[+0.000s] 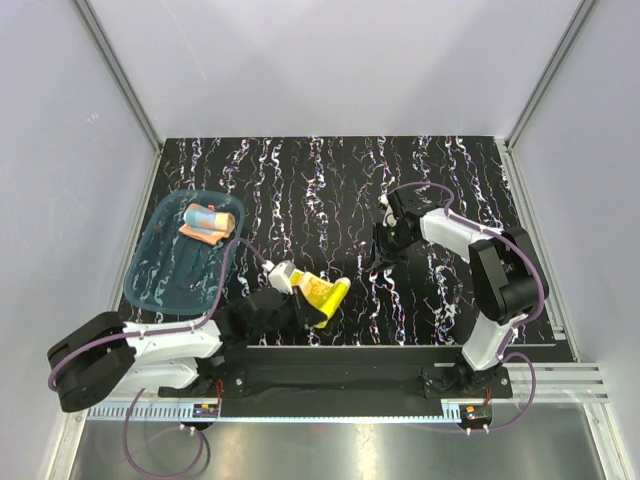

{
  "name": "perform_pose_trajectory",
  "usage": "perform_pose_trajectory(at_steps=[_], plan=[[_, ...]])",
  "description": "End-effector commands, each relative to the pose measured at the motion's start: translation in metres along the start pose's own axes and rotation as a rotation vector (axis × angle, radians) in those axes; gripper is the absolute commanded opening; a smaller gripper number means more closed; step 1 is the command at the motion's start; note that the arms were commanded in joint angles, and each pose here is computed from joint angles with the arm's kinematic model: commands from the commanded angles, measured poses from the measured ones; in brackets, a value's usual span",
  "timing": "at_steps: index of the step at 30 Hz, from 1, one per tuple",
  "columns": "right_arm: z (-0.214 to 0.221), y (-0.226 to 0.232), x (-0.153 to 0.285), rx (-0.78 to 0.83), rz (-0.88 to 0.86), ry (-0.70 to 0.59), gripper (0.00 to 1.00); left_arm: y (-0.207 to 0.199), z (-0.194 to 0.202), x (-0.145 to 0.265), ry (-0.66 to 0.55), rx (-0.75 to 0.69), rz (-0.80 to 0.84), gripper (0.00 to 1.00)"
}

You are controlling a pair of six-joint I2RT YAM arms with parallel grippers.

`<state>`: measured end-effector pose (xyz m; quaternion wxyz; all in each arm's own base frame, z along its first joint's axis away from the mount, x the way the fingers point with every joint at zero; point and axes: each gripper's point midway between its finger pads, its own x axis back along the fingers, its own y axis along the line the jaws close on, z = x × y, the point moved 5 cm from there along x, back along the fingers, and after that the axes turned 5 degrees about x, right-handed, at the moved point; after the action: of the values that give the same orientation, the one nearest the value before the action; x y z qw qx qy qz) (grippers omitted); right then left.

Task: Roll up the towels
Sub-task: Roll the towel

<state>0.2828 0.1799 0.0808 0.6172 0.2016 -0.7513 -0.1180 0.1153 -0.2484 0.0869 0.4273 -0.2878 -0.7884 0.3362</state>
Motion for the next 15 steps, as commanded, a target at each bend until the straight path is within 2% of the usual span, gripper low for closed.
perform_pose_trajectory(at_steps=[1, 7, 9, 15], plan=[[0.001, 0.004, 0.013, -0.009, -0.012, -0.026, 0.39, -0.007, -0.009, 0.009, -0.056, 0.221, 0.083, 0.0], [0.008, 0.013, 0.019, -0.021, -0.083, -0.024, 0.41, 0.011, -0.008, 0.017, -0.073, 0.425, 0.038, 0.0], [0.011, 0.017, 0.021, -0.018, -0.116, -0.027, 0.44, 0.016, -0.007, 0.019, -0.082, 0.478, 0.008, 0.0], [0.03, 0.052, 0.025, 0.042, -0.385, -0.033, 0.56, 0.043, -0.003, 0.02, -0.107, 0.543, -0.149, 0.0]])
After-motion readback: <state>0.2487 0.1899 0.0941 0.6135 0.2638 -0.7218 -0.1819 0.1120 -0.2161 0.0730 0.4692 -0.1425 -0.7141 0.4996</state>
